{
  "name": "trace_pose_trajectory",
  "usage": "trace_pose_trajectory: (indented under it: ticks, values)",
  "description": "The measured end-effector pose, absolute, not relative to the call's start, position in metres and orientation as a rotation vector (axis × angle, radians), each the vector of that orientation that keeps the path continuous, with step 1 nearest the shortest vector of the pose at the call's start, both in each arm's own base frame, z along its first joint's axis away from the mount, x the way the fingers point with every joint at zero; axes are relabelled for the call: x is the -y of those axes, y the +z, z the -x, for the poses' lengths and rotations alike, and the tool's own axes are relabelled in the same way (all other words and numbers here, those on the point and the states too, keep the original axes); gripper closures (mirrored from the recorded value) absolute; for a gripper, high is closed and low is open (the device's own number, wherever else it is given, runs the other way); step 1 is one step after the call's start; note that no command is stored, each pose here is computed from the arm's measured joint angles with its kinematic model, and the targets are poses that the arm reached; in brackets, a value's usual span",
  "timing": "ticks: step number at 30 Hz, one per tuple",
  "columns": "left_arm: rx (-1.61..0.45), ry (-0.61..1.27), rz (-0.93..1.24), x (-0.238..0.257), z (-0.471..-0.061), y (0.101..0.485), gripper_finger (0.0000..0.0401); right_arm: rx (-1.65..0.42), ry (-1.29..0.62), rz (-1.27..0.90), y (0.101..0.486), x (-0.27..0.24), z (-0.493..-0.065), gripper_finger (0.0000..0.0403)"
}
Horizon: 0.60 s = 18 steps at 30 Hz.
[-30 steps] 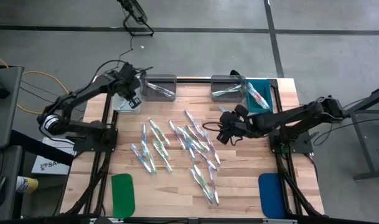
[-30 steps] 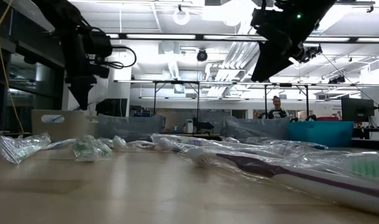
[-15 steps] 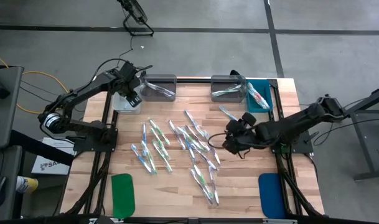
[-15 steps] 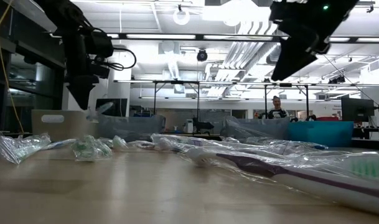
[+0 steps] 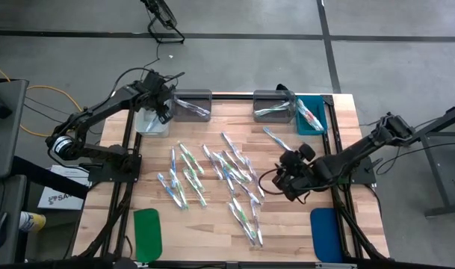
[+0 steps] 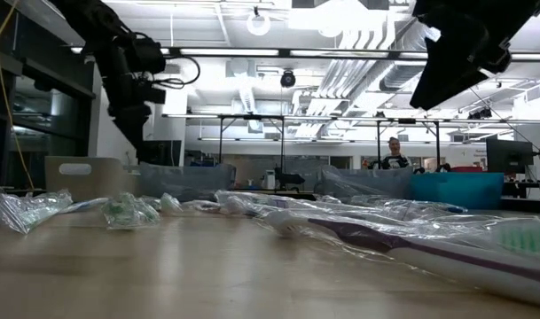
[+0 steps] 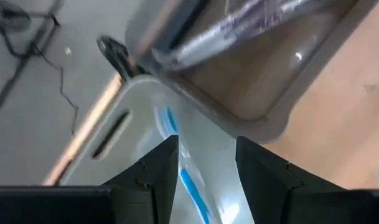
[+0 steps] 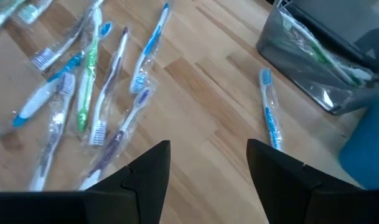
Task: Pick & Place Toothbrushes
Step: Put the blue toothbrush into the white bin
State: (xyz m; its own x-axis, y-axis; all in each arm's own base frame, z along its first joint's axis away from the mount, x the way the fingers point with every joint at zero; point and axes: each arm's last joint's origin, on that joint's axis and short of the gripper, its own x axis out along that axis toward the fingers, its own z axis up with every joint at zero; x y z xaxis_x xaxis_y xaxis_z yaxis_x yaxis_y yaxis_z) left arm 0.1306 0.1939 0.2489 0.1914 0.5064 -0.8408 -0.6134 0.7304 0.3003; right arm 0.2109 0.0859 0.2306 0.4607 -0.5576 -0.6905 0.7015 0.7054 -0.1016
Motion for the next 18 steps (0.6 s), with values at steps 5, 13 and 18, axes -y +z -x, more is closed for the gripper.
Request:
trace_pose_trajectory:
  ticks: [5, 13, 18]
  values:
    - [-1.123, 0.721, 0.044, -0.194, -0.132, 0.251, 0.0247, -0.742, -0.799, -0.266, 0.231, -0.087, -0.211, 0.0198]
    - [-0.988, 0.648, -0.058, -0.181, -0.127, 0.273, 0.0247, -0.822, -0.766, -0.353, 0.228, -0.089, -0.21, 0.0198]
    - [-0.874, 0.643, -0.125, -0.163, -0.116, 0.295, 0.0247, -0.833, -0.782, -0.385, 0.227, -0.089, -0.209, 0.0198]
